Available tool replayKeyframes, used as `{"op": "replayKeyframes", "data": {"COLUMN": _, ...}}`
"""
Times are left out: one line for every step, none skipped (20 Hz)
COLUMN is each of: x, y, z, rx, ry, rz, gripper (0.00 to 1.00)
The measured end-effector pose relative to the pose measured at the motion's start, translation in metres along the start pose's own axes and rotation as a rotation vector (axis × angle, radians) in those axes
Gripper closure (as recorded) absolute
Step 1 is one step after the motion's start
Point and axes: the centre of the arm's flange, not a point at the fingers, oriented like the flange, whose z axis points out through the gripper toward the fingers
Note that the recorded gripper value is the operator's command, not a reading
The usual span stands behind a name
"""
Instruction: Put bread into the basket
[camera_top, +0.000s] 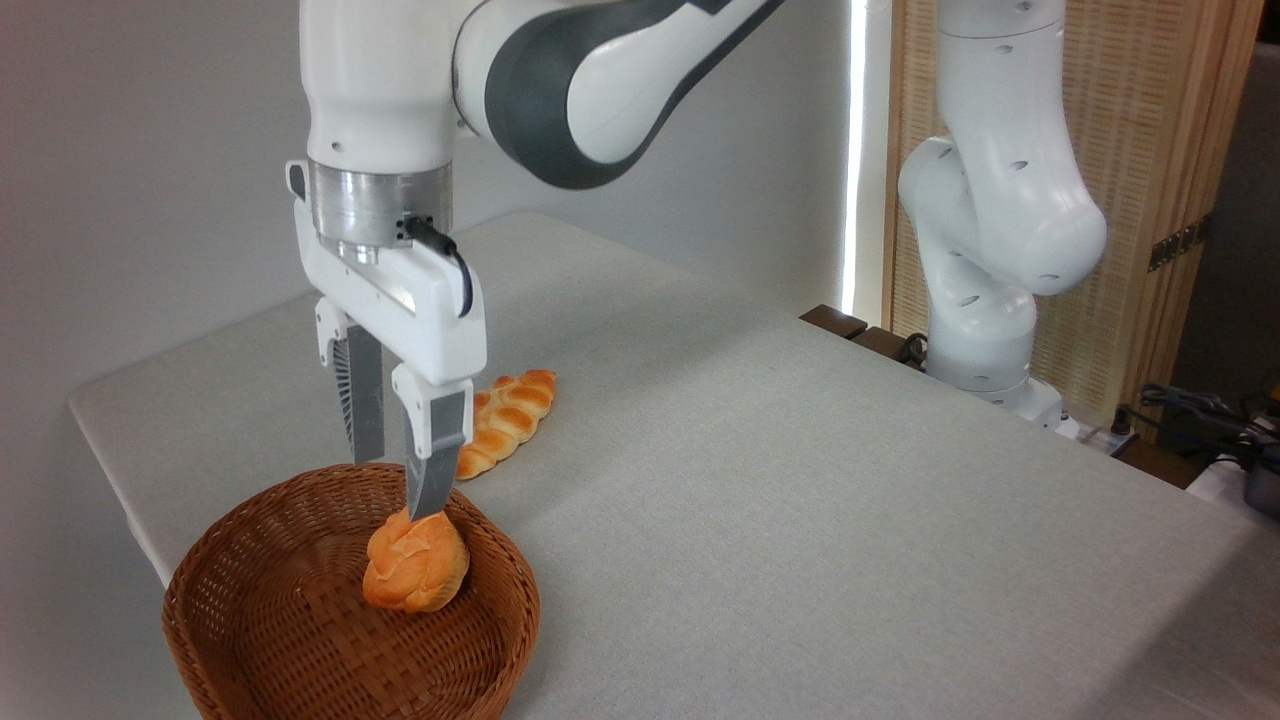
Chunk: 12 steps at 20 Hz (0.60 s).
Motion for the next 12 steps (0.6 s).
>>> {"op": "replayKeyframes", "data": {"x": -0.002, "y": 0.001, "z": -0.007, "rx": -0.007, "ry": -0.004, "rz": -0.001, "gripper": 0.0}}
{"op": "replayKeyframes", "data": {"x": -0.004, "y": 0.001, "z": -0.017, "rx": -0.016, "ry": -0.009, "rz": -0.002, "gripper": 0.0}}
{"op": "replayKeyframes", "data": {"x": -0.007, "y": 0.0, "z": -0.029, "rx": -0.025, "ry": -0.016, "rz": -0.006, "gripper": 0.0}}
{"op": "replayKeyframes", "data": {"x": -0.012, "y": -0.003, "z": -0.042, "rx": -0.034, "ry": -0.023, "rz": -0.013, "gripper": 0.0}}
{"op": "replayKeyframes", "data": {"x": -0.018, "y": -0.007, "z": -0.053, "rx": -0.04, "ry": -0.028, "rz": -0.024, "gripper": 0.0}}
{"op": "replayKeyframes", "data": {"x": -0.024, "y": -0.011, "z": -0.06, "rx": -0.046, "ry": -0.034, "rz": -0.035, "gripper": 0.0}}
{"op": "replayKeyframes", "data": {"x": -0.031, "y": -0.013, "z": -0.065, "rx": -0.058, "ry": -0.048, "rz": -0.045, "gripper": 0.0}}
{"op": "replayKeyframes", "data": {"x": -0.035, "y": -0.014, "z": -0.066, "rx": -0.069, "ry": -0.061, "rz": -0.051, "gripper": 0.0}}
{"op": "replayKeyframes", "data": {"x": -0.038, "y": -0.015, "z": -0.066, "rx": -0.077, "ry": -0.07, "rz": -0.055, "gripper": 0.0}}
{"op": "replayKeyframes", "data": {"x": -0.04, "y": -0.015, "z": -0.066, "rx": -0.08, "ry": -0.074, "rz": -0.057, "gripper": 0.0}}
{"op": "replayKeyframes", "data": {"x": -0.04, "y": -0.015, "z": -0.065, "rx": -0.082, "ry": -0.076, "rz": -0.057, "gripper": 0.0}}
{"op": "replayKeyframes", "data": {"x": -0.04, "y": -0.015, "z": -0.065, "rx": -0.082, "ry": -0.076, "rz": -0.057, "gripper": 0.0}}
